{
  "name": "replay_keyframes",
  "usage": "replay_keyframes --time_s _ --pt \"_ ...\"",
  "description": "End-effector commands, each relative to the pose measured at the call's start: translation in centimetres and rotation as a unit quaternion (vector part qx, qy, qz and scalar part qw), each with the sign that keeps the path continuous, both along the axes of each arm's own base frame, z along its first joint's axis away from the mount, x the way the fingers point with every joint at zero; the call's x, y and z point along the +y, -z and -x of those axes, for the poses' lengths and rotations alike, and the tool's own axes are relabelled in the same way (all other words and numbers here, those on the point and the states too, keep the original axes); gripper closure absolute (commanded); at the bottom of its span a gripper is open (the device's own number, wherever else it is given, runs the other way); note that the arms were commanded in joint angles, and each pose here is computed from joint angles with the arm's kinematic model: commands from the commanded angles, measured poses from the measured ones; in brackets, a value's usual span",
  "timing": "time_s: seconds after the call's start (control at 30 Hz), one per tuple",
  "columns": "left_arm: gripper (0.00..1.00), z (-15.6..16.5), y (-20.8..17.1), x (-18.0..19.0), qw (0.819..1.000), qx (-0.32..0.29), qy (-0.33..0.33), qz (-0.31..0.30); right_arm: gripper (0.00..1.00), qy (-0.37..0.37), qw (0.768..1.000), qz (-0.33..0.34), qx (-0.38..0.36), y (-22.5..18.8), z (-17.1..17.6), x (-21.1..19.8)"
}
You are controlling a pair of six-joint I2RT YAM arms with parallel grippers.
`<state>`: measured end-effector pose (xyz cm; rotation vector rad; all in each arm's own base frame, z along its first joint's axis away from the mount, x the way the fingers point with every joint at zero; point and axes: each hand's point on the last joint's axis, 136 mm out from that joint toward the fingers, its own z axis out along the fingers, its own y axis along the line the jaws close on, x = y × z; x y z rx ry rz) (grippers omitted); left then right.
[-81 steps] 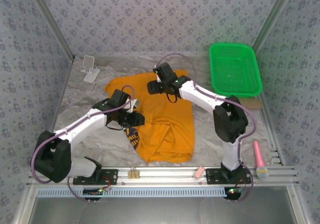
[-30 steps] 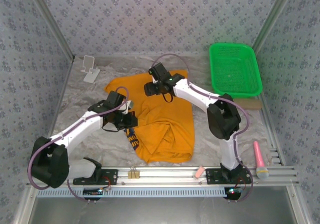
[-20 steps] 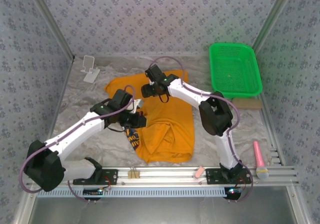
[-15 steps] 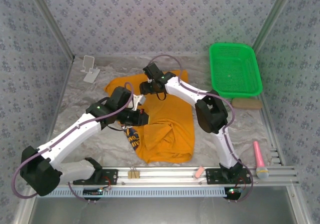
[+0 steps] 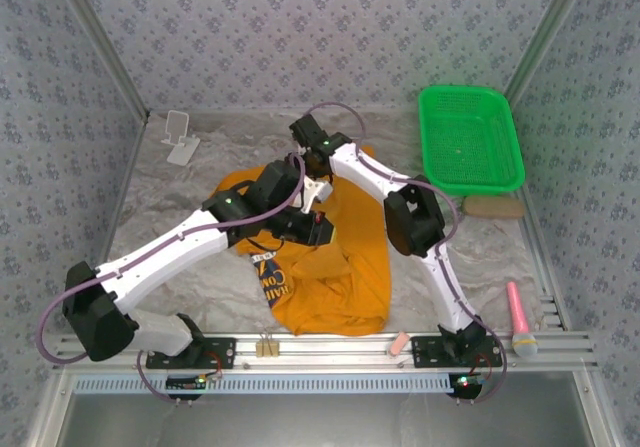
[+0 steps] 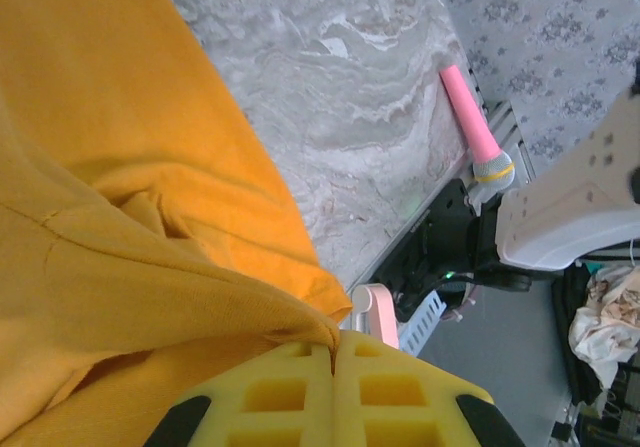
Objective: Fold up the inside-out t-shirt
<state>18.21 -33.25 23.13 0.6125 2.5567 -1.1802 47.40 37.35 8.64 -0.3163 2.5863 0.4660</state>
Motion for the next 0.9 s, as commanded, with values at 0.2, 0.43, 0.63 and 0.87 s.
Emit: replay_keyframes --time_s 0.2,0.43,0.63,0.87 --pt "1.00 0.3 -1.3 -1.0 0.999 -0.001 0.009 0.032 0.56 -0.025 0.998 0.051 0.030 3.7 1.1 0.0" --pt "1.00 0.5 -1.2 -0.8 0.999 -0.003 0.013 0.029 0.73 -0.032 0.997 0.066 -0.001 2.4 0.5 0.5" --pt "1.00 0.5 -1.1 -0.8 0.999 -0.002 0.014 0.033 0.62 -0.037 0.997 0.074 -0.011 1.9 0.0 1.0" --pt "1.00 0.6 -0.8 -0.8 0.999 -0.001 0.017 0.029 0.71 -0.042 0.994 0.099 -0.012 3.1 0.2 0.9"
